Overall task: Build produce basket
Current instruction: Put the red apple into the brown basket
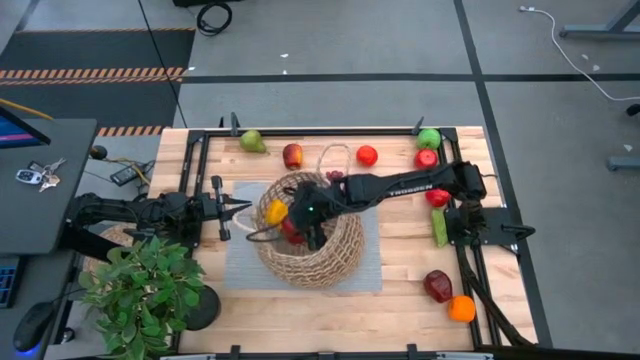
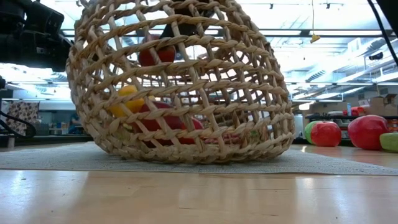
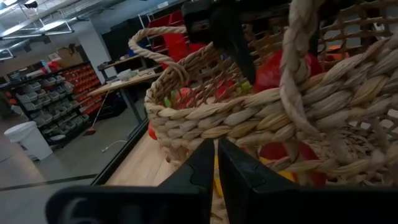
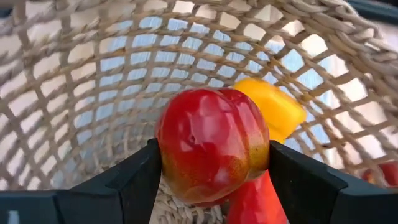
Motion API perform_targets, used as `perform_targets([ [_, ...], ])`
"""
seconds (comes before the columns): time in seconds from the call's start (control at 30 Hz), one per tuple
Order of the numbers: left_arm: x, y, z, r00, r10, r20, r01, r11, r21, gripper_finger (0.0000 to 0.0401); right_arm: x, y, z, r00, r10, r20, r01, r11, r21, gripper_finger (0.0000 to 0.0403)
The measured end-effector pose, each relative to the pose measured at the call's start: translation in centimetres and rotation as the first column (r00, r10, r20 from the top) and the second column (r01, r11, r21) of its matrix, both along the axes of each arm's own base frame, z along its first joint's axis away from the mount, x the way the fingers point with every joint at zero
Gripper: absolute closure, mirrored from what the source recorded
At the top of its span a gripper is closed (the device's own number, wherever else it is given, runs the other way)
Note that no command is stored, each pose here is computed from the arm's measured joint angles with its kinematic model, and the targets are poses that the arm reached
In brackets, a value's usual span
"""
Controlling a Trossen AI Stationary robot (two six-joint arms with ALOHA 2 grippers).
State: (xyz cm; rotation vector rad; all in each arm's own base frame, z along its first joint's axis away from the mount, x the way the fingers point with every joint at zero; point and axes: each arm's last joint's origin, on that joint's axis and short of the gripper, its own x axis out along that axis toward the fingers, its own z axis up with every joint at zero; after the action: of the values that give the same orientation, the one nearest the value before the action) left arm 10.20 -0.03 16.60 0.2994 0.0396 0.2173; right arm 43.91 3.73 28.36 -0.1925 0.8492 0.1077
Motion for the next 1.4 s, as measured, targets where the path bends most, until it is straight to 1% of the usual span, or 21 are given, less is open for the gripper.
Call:
perform_targets([
  [0.07, 0.0, 0.0, 0.0, 1.000, 0.000, 0.000, 0.000, 1.000, 0.000, 0.0373, 0.0, 0.3, 0.0, 1.000, 0.013, -0.001, -0.013, 1.000, -0.025, 0.0122],
  [0.13, 0.0, 0.0, 0.0, 1.000, 0.000, 0.000, 0.000, 1.000, 0.000, 0.0371, -0.1, 0.6, 0.0, 0.999, 0.033, -0.004, -0.033, 0.999, -0.025, 0.0122],
  [0.2, 0.0, 0.0, 0.0, 1.000, 0.000, -0.001, 0.000, 1.000, 0.000, 0.0368, -0.1, 0.8, 0.0, 0.998, 0.061, -0.006, -0.061, 0.998, 0.005, 0.0122],
  [0.33, 0.0, 0.0, 0.0, 1.000, 0.000, 0.000, 0.000, 1.000, 0.000, 0.0365, -0.2, 1.1, -0.1, 0.991, 0.134, -0.017, -0.131, 0.983, 0.125, 0.0122],
  [0.4, 0.0, 0.0, 0.0, 1.000, 0.000, -0.001, 0.000, 1.000, 0.000, 0.0366, -0.3, 1.2, -0.1, 0.988, 0.150, -0.019, -0.146, 0.978, 0.146, 0.0122],
  [0.5, 0.0, 0.0, 0.0, 1.000, 0.000, 0.000, 0.000, 1.000, 0.000, 0.0369, -0.4, 1.2, -0.2, 0.987, 0.154, -0.039, -0.147, 0.978, 0.146, 0.0122],
  [0.6, 0.0, 0.0, 0.0, 1.000, 0.000, 0.000, 0.000, 1.000, 0.000, 0.0371, -0.4, 1.2, -1.0, 0.986, 0.143, -0.085, -0.131, 0.982, 0.136, 0.0122],
  [0.73, 0.0, 0.0, 0.0, 1.000, 0.000, 0.003, 0.000, 1.000, 0.000, 0.0369, 0.1, 0.7, -3.2, 0.978, 0.116, -0.174, -0.095, 0.988, 0.122, 0.0122],
  [0.87, 0.0, 0.0, 0.1, 1.000, -0.001, 0.006, 0.001, 1.000, -0.001, 0.0365, 0.8, 0.3, -4.3, 0.978, 0.108, -0.176, -0.088, 0.989, 0.118, 0.0122],
  [0.97, 0.1, 0.0, 0.0, 1.000, -0.001, 0.000, 0.001, 1.000, 0.000, 0.0367, 1.0, 0.1, -4.6, 0.981, 0.081, -0.177, -0.067, 0.994, 0.082, 0.0122],
  [1.1, 0.1, 0.0, 0.0, 1.000, 0.000, -0.003, 0.000, 1.000, 0.000, 0.0371, 1.0, -0.2, -4.6, 0.983, 0.059, -0.176, -0.049, 0.997, 0.064, 0.0122],
  [1.17, 0.1, 0.0, 0.0, 1.000, 0.000, -0.007, 0.000, 1.000, 0.001, 0.0373, 1.1, -0.4, -4.5, 0.985, 0.026, -0.170, -0.016, 0.998, 0.060, 0.0122],
  [1.27, 0.1, 0.0, 0.0, 1.000, 0.000, -0.006, 0.000, 1.000, 0.001, 0.0372, 1.2, -0.7, -4.6, 0.986, -0.017, -0.166, 0.028, 0.998, 0.064, 0.0110],
  [1.4, 0.1, 0.0, 0.0, 1.000, 0.000, -0.005, 0.000, 1.000, 0.000, 0.0368, 1.1, -0.9, -4.8, 0.982, -0.035, -0.183, 0.049, 0.996, 0.071, 0.0074],
])
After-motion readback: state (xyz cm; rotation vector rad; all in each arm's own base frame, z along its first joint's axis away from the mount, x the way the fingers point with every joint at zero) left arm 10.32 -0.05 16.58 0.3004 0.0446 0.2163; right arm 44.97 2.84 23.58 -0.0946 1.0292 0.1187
